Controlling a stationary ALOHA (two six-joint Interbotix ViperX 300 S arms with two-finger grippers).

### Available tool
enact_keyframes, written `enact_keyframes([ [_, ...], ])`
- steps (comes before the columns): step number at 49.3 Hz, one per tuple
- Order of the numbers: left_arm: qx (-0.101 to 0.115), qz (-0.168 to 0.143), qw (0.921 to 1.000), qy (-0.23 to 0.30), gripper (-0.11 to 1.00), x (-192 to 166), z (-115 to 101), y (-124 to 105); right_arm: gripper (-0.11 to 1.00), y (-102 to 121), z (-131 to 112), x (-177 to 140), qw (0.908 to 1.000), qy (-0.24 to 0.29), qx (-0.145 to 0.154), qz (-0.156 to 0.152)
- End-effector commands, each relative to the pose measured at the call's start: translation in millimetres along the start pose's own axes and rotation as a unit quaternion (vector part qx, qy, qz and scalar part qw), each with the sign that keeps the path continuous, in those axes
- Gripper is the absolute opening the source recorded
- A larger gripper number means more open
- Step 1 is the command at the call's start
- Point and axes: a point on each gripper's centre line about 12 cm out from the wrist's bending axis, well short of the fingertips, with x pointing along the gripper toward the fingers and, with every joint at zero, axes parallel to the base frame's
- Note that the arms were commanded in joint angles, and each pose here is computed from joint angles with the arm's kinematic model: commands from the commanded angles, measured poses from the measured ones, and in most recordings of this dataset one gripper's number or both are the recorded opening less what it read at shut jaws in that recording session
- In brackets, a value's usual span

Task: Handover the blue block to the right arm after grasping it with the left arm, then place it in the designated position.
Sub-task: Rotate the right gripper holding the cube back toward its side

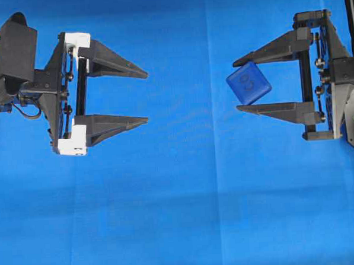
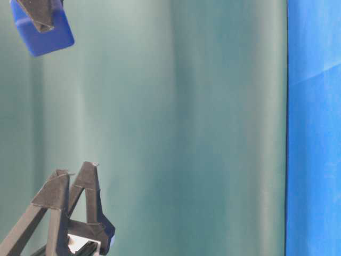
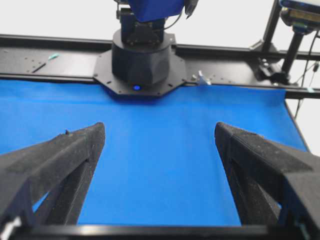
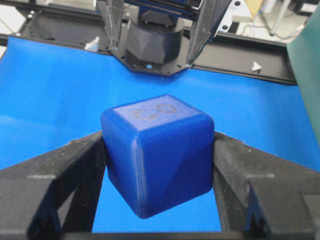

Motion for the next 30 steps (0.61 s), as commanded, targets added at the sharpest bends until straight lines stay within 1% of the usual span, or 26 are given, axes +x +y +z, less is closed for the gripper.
enact_keyframes([
  [1,0.002,-0.001,0.9998,-0.018,0.93,-0.4,11.1,-0.7,0.53,0.7,8.1,-2.3,0.9999,-0.012,0.004,0.002],
  [30,0.002,-0.001,0.9998,-0.021,0.93,-0.5,13.0,-0.8,0.53,0.0,7.1,-2.2,1.0,-0.008,0.004,-0.001],
])
